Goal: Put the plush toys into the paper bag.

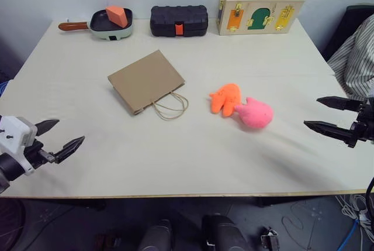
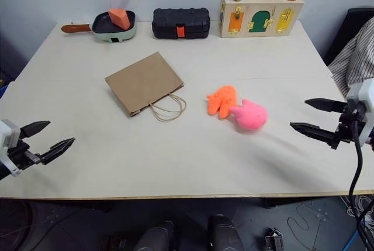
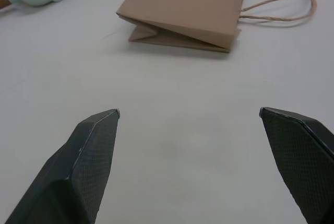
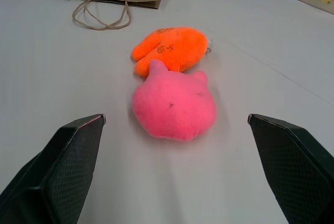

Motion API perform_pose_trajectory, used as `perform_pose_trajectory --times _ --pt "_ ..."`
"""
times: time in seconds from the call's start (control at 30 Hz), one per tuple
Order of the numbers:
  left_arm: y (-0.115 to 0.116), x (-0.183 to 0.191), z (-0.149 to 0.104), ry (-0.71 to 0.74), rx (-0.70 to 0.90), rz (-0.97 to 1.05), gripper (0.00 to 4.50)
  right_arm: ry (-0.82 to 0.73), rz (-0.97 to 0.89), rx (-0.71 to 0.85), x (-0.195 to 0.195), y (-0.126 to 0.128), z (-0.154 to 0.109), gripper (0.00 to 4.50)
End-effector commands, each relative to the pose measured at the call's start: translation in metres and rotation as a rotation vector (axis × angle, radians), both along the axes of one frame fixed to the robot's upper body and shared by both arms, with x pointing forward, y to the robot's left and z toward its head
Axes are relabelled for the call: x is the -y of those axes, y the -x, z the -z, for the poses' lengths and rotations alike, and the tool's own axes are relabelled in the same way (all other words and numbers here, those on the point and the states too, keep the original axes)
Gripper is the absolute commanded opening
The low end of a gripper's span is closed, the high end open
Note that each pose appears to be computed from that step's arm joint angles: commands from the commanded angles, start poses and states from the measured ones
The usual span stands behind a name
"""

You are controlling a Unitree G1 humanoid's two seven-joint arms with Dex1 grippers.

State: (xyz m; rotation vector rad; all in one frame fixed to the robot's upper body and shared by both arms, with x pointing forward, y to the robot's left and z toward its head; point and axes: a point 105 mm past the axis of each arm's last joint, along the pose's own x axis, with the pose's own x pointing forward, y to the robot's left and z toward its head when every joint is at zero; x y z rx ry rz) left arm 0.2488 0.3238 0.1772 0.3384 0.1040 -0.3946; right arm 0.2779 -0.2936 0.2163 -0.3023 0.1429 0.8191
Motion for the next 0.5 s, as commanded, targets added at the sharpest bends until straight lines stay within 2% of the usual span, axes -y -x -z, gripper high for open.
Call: perform_pose_trajectory --times 0.03,0.13,0.5 --pt "-0.001 -0.014 -0.014 -0.1 0.05 -0.06 4.5 0.004 -0.02 0.035 -0.005 0.001 -0.007 4.5" --pt "-0.004 -0.015 -0.013 -0.048 0.043 -0.076 4.5 -0.001 -0.019 0.044 -0.006 0.0 -0.007 4.5" --pt "-0.001 -0.004 -0.008 -0.085 0.003 -0.02 4.5 -0.001 -0.019 0.06 -0.013 0.001 -0.006 4.5"
